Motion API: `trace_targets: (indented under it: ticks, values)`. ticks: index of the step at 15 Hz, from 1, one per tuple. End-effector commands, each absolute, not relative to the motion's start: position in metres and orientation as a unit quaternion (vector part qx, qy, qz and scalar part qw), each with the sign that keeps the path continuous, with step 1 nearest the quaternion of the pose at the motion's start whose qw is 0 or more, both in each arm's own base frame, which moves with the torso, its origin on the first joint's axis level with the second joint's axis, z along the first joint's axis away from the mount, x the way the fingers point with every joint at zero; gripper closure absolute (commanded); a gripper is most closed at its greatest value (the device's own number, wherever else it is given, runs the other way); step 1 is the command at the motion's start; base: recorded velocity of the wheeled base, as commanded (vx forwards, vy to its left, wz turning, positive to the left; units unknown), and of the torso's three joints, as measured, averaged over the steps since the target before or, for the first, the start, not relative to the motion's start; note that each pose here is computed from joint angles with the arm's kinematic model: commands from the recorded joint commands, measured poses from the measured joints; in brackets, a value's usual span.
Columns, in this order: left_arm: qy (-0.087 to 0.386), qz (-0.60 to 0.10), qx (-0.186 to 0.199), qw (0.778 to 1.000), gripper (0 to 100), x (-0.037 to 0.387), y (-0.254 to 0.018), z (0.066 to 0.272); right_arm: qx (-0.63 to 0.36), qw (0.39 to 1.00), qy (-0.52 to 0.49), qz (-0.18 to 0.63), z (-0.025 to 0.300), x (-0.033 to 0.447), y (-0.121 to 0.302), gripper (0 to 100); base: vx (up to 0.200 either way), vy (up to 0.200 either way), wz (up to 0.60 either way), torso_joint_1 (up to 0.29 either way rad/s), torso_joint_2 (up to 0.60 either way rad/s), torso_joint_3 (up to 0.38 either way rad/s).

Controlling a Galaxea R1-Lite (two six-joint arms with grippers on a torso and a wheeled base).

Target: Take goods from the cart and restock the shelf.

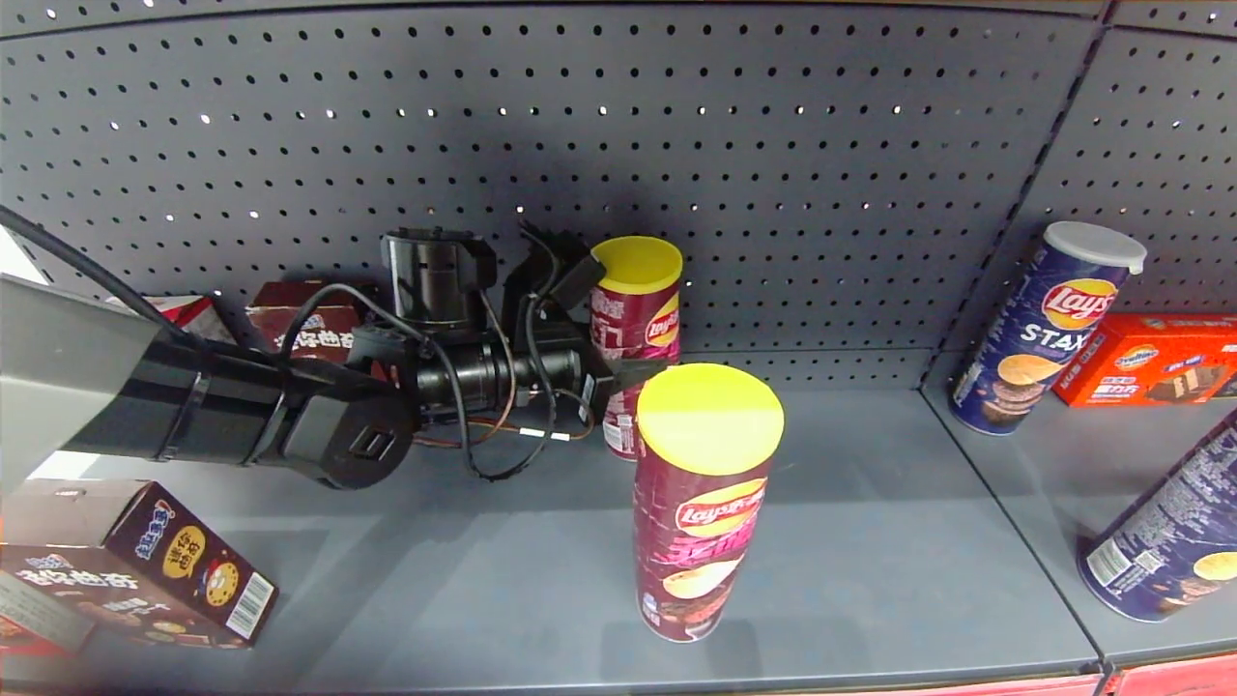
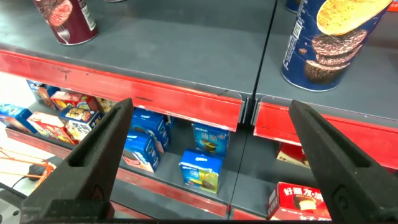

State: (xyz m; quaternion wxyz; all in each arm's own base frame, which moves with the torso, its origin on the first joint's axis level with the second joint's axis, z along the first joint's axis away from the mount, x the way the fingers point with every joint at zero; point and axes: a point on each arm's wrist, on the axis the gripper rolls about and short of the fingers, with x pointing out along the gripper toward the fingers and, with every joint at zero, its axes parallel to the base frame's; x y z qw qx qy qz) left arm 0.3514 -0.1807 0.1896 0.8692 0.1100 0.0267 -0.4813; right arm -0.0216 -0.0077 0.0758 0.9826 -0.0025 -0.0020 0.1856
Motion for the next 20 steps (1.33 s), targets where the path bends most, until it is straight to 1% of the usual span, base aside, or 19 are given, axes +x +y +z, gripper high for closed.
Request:
trace_targets:
  ticks: [1, 4, 5, 8, 10, 12, 15, 20]
  values:
    - [0.025, -0.479, 0.110, 0.871, 100, 0.351, -0.179, 0.191, -0.003, 0.983, -0.001, 0.186, 0.076, -0.021, -0.008, 0, 0.000, 0.000, 0.00, 0.000, 0.00, 0.000]
    - [0.030, -0.476, 0.112, 0.872, 100, 0.349, -0.175, 0.188, -0.003, 0.983, -0.002, 0.186, 0.076, -0.022, -0.008, 0, 0.000, 0.000, 0.00, 0.000, 0.00, 0.000]
    - [0.033, -0.477, 0.114, 0.871, 0, 0.348, -0.175, 0.186, -0.003, 0.983, -0.001, 0.186, 0.076, -0.021, -0.008, 0, 0.000, 0.000, 0.00, 0.000, 0.00, 0.000]
    - [0.036, -0.460, 0.118, 0.879, 0, 0.341, -0.171, 0.188, -0.003, 0.983, -0.001, 0.186, 0.076, -0.021, -0.008, 0, 0.000, 0.000, 0.00, 0.000, 0.00, 0.000]
    - [0.034, -0.430, 0.122, 0.894, 0, 0.331, -0.161, 0.196, -0.003, 0.983, -0.002, 0.186, 0.076, -0.022, -0.008, 0, 0.000, 0.000, 0.00, 0.000, 0.00, 0.000]
    - [0.041, -0.404, 0.125, 0.905, 0, 0.324, -0.151, 0.197, -0.003, 0.983, -0.002, 0.186, 0.076, -0.022, -0.008, 0, 0.000, 0.000, 0.00, 0.000, 0.00, 0.000]
    - [0.058, -0.369, 0.130, 0.918, 0, 0.318, -0.148, 0.189, -0.003, 0.983, -0.002, 0.186, 0.076, -0.022, -0.008, 0, 0.000, 0.000, 0.00, 0.000, 0.00, 0.000]
    - [0.058, -0.330, 0.133, 0.933, 0, 0.319, -0.149, 0.187, -0.003, 0.983, -0.001, 0.186, 0.076, -0.021, -0.008, 0, 0.000, 0.000, 0.00, 0.000, 0.00, 0.000]
